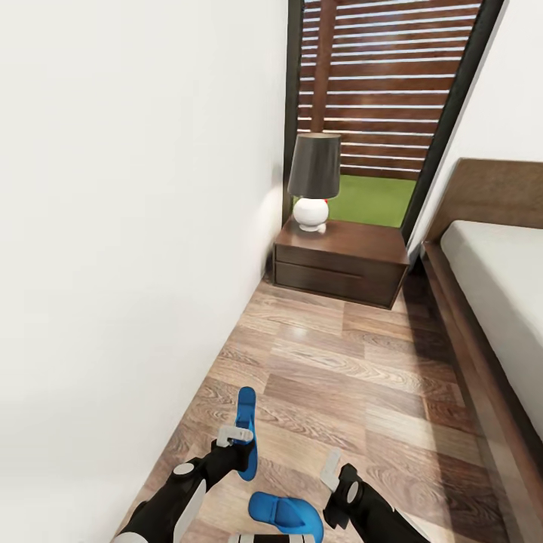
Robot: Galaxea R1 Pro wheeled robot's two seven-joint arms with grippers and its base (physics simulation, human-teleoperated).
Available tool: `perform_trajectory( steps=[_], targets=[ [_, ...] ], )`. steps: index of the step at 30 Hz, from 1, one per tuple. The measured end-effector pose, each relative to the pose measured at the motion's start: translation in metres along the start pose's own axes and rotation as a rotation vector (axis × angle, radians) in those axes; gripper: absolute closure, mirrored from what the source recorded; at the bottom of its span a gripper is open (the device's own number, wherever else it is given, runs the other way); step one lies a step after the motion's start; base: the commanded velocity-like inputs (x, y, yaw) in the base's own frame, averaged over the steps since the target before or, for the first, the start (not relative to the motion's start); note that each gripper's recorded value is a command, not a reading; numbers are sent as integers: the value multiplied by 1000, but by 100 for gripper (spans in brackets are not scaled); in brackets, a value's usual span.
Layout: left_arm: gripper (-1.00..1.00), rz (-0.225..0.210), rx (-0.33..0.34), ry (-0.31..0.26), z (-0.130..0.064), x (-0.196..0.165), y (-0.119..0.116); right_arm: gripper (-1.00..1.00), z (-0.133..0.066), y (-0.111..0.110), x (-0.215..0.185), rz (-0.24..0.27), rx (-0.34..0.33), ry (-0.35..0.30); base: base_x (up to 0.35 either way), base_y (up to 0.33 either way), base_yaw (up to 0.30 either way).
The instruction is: In the bedroom, move the book from the bed onto either nightstand, and place the two sandals side by side next to the bed.
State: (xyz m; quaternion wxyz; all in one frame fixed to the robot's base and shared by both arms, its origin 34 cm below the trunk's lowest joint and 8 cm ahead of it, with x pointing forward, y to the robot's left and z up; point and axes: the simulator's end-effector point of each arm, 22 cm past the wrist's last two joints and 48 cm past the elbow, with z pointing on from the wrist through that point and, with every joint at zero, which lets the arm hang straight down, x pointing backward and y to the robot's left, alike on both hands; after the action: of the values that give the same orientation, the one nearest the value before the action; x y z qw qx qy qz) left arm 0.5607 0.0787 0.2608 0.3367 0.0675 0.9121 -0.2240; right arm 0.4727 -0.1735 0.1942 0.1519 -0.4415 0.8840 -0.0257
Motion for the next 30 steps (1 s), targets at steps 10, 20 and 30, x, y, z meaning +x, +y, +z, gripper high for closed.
perform_trajectory(
  steps=[10,20,30],
  targets=[
    [100,0,0,0,0,0,0,-100,0,0,0,-1,1,0,-64,0,0],
    [100,-1,-1,0,0,0,0,-100,0,-1,1,0,2,1,-24,0,0],
    [100,-1,-2,0,0,0,1,-100,1,0,5,3,2,9,0,0,0]
  ],
)
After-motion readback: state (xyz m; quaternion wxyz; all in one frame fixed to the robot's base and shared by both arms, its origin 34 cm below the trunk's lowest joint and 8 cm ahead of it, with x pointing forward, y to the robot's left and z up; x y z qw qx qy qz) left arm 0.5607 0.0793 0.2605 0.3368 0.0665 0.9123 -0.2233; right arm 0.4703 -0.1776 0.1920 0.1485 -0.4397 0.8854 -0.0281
